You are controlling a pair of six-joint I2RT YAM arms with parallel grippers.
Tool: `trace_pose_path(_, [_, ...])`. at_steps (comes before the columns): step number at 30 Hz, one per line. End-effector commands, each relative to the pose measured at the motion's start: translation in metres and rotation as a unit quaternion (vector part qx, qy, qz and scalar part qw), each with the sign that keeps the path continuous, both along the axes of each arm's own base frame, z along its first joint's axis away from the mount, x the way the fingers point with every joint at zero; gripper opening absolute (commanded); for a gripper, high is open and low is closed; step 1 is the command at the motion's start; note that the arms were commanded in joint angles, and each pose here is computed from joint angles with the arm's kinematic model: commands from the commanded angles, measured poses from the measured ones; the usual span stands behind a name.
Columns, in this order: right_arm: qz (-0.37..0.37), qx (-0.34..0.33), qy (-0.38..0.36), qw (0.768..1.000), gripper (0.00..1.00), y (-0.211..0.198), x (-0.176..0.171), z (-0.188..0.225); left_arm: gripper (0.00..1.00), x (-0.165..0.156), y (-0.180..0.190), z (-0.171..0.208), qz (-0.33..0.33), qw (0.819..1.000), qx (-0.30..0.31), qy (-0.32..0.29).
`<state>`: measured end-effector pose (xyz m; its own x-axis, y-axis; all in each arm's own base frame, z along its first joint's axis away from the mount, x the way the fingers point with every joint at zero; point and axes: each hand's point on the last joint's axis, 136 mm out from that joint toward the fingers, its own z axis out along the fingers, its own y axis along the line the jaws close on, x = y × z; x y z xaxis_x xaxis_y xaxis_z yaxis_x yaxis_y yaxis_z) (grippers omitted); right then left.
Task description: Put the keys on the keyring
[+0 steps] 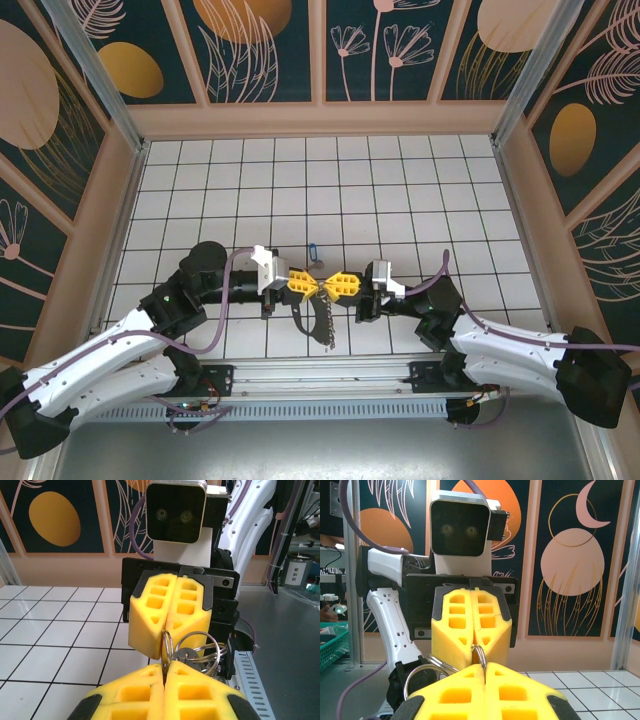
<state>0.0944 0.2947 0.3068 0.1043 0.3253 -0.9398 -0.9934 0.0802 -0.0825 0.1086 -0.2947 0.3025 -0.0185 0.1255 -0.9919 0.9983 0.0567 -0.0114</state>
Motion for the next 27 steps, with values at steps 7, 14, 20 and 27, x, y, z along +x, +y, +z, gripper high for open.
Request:
trace_pose_path(7, [-0.017,-0.041,-0.014,0.999,0.07,0.007,0.004,-0.001,0.00,0.017,0.002,0.000,0.046,0.998,0.024,-0.026])
trace_pose_path(14, [-0.053,-0.097,-0.015,0.994,0.26,0.009,0.015,-0.006,0.00,0.020,0.003,-0.009,0.049,0.996,0.065,-0.028])
trace_pose_path(20, [-0.067,-0.147,-0.029,0.986,0.29,0.009,0.018,-0.009,0.00,0.019,0.006,-0.012,0.043,0.994,0.098,-0.027])
trace_pose_path(27, [-0.068,-0.196,-0.033,0.978,0.30,0.011,0.019,-0.019,0.00,0.017,0.007,-0.027,0.032,0.990,0.139,-0.008])
